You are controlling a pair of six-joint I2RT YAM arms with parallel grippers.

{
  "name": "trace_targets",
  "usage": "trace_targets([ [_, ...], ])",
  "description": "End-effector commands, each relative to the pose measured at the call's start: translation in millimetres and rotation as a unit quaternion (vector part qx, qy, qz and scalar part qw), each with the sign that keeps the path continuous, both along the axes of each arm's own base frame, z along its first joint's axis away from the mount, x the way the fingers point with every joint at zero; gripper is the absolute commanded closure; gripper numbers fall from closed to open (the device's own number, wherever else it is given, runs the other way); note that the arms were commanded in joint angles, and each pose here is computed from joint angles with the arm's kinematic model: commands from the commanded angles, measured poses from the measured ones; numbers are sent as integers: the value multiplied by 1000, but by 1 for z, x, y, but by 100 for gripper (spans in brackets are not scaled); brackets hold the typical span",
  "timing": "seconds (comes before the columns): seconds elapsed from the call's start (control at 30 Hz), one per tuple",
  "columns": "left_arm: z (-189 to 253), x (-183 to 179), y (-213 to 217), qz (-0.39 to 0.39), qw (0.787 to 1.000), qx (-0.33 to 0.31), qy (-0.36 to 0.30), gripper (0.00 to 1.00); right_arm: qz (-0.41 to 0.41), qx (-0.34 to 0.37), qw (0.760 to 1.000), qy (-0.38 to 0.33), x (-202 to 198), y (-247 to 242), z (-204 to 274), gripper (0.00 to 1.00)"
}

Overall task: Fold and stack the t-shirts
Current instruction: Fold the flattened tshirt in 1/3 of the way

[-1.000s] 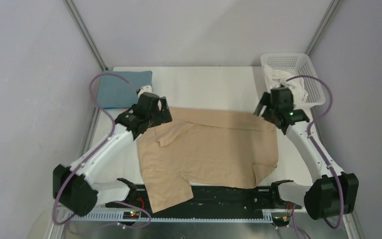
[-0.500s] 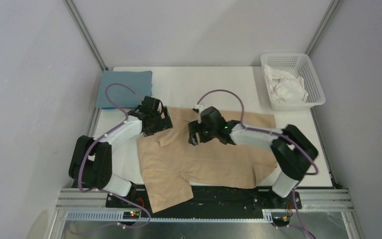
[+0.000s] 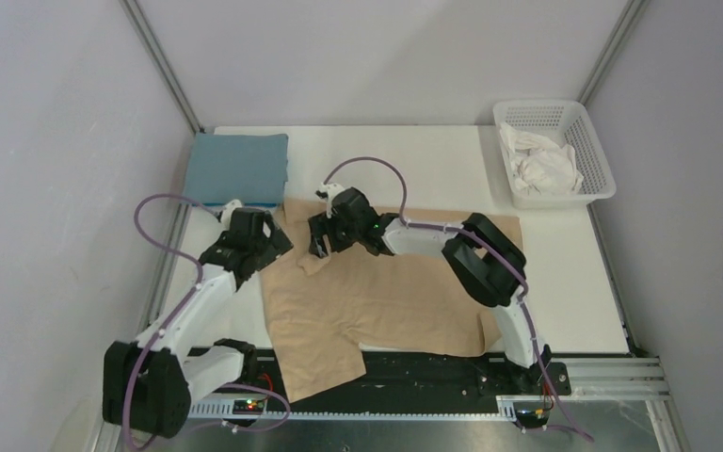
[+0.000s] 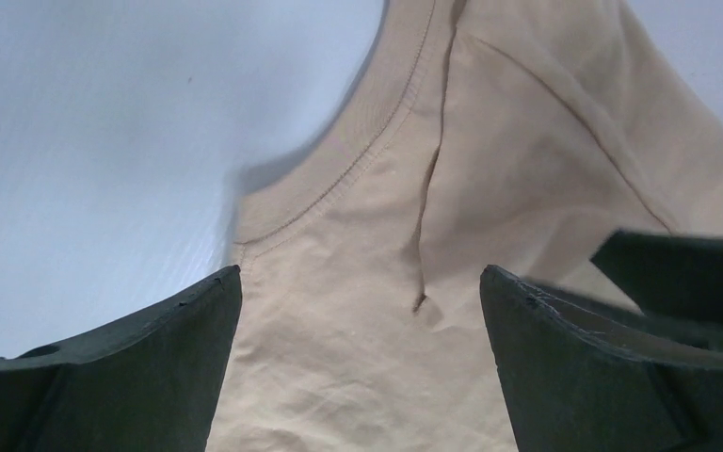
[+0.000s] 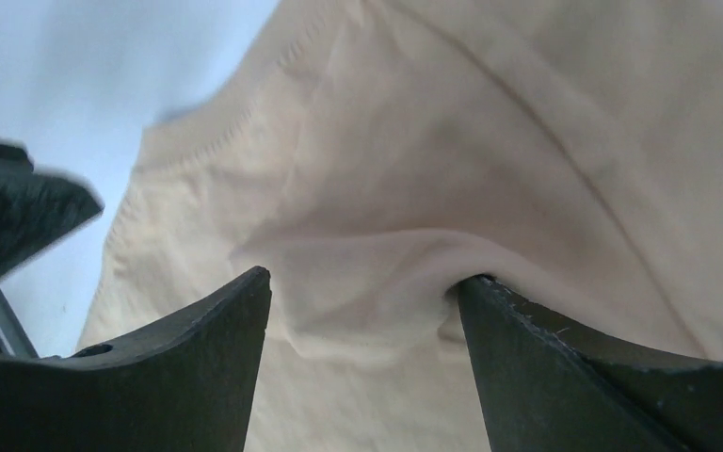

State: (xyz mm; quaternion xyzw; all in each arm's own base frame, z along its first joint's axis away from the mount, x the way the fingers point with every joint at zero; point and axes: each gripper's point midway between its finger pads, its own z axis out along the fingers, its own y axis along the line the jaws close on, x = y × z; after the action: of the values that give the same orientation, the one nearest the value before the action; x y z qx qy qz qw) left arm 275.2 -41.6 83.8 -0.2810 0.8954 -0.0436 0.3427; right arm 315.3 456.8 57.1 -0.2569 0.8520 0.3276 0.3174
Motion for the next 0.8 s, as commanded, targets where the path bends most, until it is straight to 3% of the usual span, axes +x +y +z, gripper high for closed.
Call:
trace_targets([
  [0.0, 15, -5, 12, 33, 999, 4, -39, 0, -9, 26, 999, -40, 35, 27, 26, 23],
  [0.13, 12, -12, 16, 37, 999, 13, -36, 0, -11, 13, 999, -41, 43, 34, 29, 23],
  [0.37, 9, -8, 16, 34, 999, 19, -23, 0, -26, -62, 995, -76, 20, -7, 24, 24],
  [0.57, 13, -2, 12, 26, 999, 14, -23, 0, 3, -127, 986, -106, 3, -29, 10, 32],
  [0.77, 11, -7, -4, -3, 999, -22, -23, 0, 16, -112, 988, -103, -5, -23, 11, 35],
])
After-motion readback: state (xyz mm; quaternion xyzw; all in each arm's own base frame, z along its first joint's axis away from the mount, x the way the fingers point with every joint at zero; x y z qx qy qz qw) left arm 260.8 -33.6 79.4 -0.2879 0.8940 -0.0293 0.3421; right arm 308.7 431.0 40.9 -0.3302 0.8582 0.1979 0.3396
